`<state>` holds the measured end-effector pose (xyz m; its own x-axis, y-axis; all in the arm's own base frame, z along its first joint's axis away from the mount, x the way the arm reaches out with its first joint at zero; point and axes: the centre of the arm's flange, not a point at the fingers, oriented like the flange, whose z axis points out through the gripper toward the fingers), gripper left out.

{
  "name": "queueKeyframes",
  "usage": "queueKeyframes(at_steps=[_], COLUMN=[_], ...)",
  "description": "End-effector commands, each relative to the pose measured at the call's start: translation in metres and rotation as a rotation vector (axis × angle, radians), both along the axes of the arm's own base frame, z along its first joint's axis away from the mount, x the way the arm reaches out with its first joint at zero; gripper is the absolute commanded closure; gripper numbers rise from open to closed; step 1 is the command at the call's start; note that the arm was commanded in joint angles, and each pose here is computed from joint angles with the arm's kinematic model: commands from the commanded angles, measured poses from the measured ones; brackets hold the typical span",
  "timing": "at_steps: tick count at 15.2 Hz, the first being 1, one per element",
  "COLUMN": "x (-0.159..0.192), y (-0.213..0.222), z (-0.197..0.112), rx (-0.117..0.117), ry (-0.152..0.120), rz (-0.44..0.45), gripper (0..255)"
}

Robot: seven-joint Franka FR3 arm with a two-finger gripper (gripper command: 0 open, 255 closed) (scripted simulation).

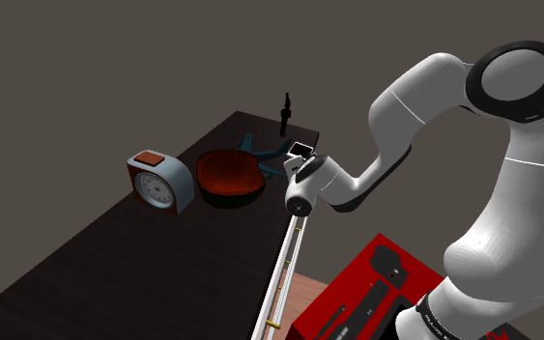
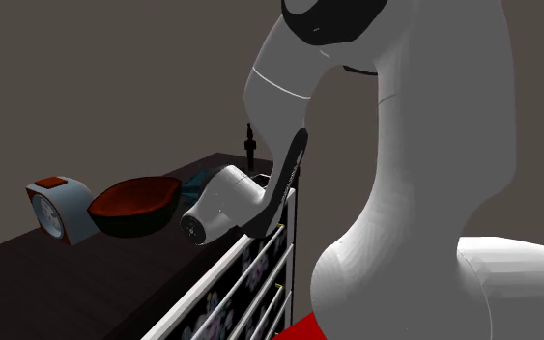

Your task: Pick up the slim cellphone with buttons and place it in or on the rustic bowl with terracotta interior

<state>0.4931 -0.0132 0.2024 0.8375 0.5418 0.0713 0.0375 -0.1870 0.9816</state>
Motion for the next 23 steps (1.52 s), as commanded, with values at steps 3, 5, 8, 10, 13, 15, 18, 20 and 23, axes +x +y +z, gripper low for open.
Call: queueKeyframes(at_steps=[3, 5, 8, 10, 13, 15, 18, 20, 23], x=[0.002, 0.002, 0.002, 0.002, 0.002, 0.002, 0.002, 0.002, 0.002], y=[-0.001, -0.001, 0.0, 0.0, 0.0, 0.0, 0.0, 0.0, 0.0], z=[0.002, 0.002, 0.002, 0.013, 0.029, 0.039, 0.055, 0.066, 0.081], rx=[-0.001, -0.001, -0.001, -0.001, -0.001, -0.001, -0.001, -0.001, -0.001], ry=[-0.006, -0.006, -0.006, -0.006, -0.006, -0.006, -0.006, -0.006, -0.006], rz=[0.0, 0.0, 0.0, 0.0, 0.0, 0.0, 0.0, 0.0, 0.0], gripper=[255, 255, 255, 255, 255, 255, 255, 255, 255])
